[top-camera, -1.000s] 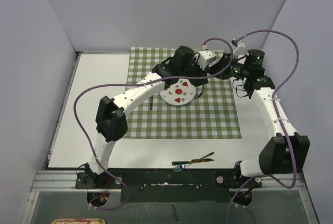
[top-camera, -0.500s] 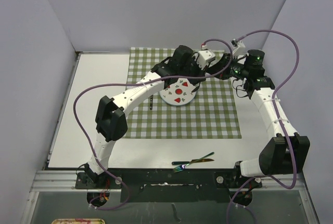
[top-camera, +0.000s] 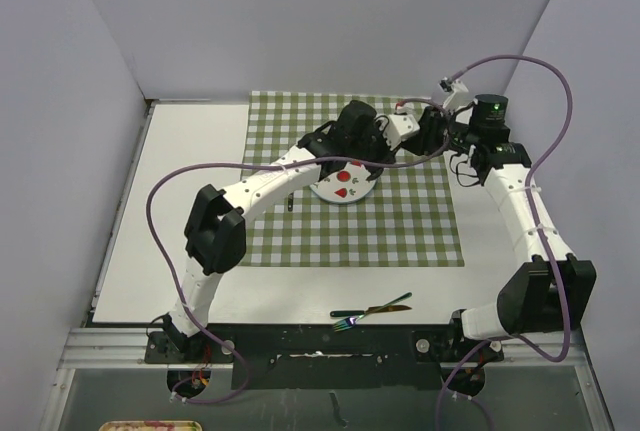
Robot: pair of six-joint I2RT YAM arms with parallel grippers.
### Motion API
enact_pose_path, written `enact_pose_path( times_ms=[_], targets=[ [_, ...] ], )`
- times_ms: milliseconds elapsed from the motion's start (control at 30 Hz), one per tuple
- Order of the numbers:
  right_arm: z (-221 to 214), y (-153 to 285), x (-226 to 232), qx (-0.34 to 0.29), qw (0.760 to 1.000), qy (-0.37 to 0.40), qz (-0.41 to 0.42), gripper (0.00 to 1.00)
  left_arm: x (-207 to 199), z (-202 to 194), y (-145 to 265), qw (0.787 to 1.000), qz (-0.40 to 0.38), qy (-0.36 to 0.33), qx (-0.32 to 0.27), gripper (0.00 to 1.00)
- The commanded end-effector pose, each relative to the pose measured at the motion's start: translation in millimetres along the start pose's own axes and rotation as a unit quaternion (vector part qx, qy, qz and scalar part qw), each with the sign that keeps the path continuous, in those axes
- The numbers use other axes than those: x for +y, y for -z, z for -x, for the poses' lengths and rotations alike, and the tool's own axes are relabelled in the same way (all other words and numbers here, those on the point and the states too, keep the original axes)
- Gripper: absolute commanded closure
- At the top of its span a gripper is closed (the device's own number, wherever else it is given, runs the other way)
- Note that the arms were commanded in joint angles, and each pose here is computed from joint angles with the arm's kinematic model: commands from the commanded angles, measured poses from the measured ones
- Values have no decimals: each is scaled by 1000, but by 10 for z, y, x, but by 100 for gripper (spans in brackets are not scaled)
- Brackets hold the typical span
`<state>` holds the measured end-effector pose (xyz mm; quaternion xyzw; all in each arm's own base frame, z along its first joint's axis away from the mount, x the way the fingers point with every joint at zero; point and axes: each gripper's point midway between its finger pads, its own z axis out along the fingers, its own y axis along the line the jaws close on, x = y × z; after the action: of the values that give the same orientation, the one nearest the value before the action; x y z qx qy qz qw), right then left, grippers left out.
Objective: Set the dinner table for one person
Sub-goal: Place the spoon on the napkin.
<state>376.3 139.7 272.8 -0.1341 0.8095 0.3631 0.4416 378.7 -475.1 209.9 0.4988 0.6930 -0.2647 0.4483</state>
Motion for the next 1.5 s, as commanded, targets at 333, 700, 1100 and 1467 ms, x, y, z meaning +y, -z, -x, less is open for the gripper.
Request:
enact_pose_path(
  times_ms=[333, 700, 1100, 1467],
  targets=[
    [421, 211, 420, -20, 994, 94, 53, 79, -92, 170, 366, 995, 15, -94, -35, 100],
    [358, 266, 305, -1, 994, 105, 23, 80, 17, 337, 592, 994, 21, -95, -58, 100],
    [404, 328, 41, 29, 994, 101, -20, 81, -122, 328, 1016, 985, 23, -168, -32, 100],
    [360, 467, 18, 67, 996, 47, 30, 74, -267, -220, 1165, 947, 21, -314, 55, 100]
  ],
)
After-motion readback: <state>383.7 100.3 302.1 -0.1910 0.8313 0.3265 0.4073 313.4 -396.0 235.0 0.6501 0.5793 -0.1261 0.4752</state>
